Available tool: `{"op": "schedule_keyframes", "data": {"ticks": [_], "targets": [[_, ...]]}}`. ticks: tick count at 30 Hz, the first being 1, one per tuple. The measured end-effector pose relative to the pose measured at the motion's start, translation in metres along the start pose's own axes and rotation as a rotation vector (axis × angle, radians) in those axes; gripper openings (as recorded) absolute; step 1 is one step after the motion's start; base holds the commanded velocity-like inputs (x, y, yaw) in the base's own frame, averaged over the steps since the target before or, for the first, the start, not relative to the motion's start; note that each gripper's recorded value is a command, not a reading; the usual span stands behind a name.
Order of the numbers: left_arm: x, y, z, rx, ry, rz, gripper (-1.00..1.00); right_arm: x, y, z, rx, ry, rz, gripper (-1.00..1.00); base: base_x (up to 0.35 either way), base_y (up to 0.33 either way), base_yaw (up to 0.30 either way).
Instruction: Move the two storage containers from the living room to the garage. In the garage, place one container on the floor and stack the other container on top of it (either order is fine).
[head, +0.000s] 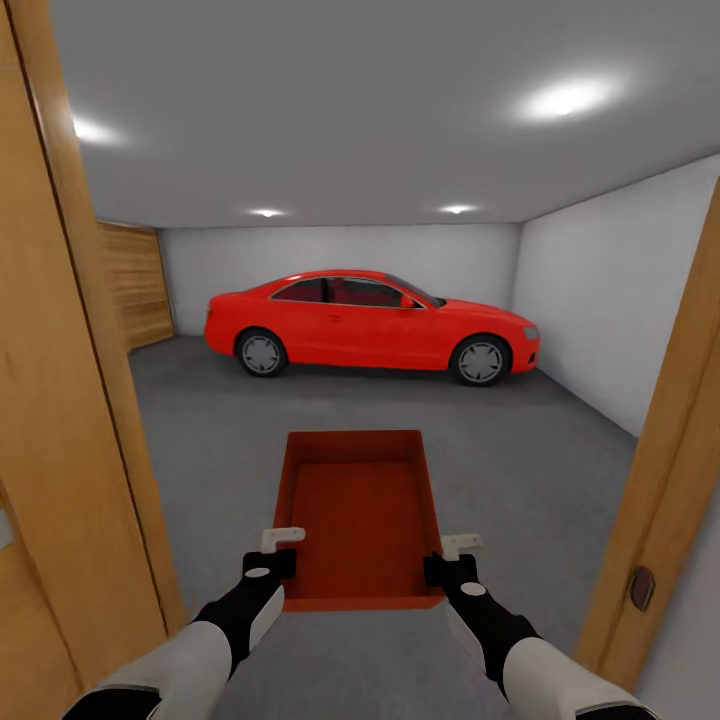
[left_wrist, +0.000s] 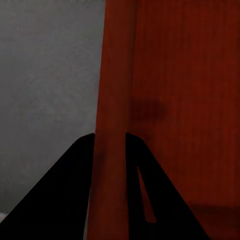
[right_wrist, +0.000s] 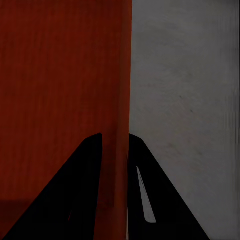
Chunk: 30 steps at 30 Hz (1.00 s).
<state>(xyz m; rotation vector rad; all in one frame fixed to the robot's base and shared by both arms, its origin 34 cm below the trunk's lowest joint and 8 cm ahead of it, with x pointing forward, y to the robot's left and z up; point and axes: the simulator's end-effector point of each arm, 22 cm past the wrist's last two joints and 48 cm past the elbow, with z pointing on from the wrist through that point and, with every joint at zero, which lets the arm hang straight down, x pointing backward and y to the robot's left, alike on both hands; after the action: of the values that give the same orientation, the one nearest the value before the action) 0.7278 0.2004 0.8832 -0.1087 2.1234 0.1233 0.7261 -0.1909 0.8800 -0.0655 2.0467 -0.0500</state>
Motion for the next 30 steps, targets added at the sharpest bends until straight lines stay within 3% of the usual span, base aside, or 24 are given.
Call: {"op": "schedule_keyframes", "data": {"ticks": [4,20,30], "targets": [[-0.0003,0.0000,0.0004,0.000,0.000,0.001,-1.00,0.0001,0.0000,0.0004,0.000,0.000,0.001,-1.00,0.094,0.062,-0.229],[-0.0001,0.0001,0.0005,-0.001,-0.001,0.000,-1.00,-0.0001,0.0001,0.0005,0.000,-0.001,0.000,-1.00,0.003,0.002,-0.031],[-0.0002,0.0000,0.0005,0.000,-0.001,0.001,-1.00,-0.0001,0.0000,0.0005,0.000,-0.001,0.000,-1.00,0.000,0.000,-0.194]]}}
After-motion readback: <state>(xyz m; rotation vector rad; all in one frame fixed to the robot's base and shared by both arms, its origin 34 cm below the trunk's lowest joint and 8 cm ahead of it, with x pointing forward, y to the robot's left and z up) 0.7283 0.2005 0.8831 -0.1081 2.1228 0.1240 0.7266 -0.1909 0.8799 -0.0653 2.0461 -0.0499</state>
